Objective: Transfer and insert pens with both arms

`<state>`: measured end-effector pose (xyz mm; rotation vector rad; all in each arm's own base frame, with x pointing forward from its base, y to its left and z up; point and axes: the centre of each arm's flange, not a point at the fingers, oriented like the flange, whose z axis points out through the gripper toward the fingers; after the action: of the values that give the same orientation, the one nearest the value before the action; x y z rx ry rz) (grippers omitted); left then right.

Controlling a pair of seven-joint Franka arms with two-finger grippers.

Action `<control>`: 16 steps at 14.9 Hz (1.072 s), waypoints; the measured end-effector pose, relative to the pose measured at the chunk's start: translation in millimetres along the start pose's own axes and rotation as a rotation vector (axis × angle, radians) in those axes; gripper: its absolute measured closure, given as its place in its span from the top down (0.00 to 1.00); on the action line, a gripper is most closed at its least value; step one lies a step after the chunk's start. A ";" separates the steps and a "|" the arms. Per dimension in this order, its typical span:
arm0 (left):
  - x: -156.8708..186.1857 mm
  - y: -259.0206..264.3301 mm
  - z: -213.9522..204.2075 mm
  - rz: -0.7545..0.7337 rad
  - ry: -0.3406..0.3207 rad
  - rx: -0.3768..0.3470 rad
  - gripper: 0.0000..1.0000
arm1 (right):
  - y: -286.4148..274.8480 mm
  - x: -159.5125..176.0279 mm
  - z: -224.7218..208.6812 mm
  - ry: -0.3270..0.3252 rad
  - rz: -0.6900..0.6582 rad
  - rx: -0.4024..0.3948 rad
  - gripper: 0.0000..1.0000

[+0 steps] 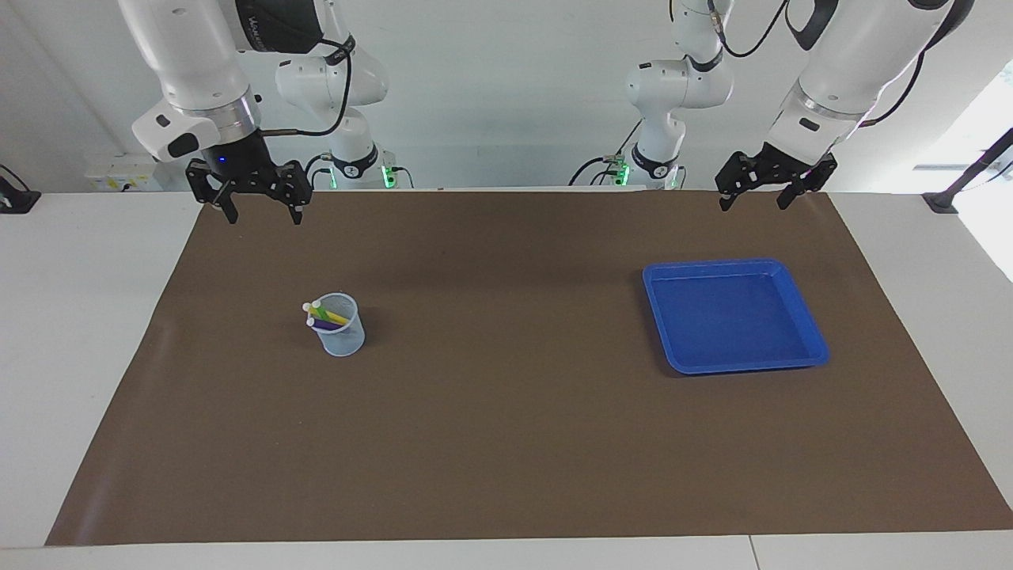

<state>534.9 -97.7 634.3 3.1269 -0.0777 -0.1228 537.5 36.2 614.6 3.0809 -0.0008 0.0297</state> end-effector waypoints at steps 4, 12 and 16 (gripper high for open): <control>-0.6 -0.4 0.6 -0.001 -0.006 0.001 1.00 | -0.3 -0.2 -0.1 0.000 0.003 0.005 1.00; -1.6 -1.9 2.5 -0.003 -0.015 0.002 1.00 | 6.3 -0.8 -12.0 0.007 0.017 0.016 1.00; -1.7 -2.2 2.7 -0.004 -0.016 0.002 1.00 | 3.9 -1.9 -11.6 -0.005 0.017 0.032 1.00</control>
<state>533.1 -95.5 631.7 3.1285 -0.0722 -0.1474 535.4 33.0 626.4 3.1129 -0.0263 0.0234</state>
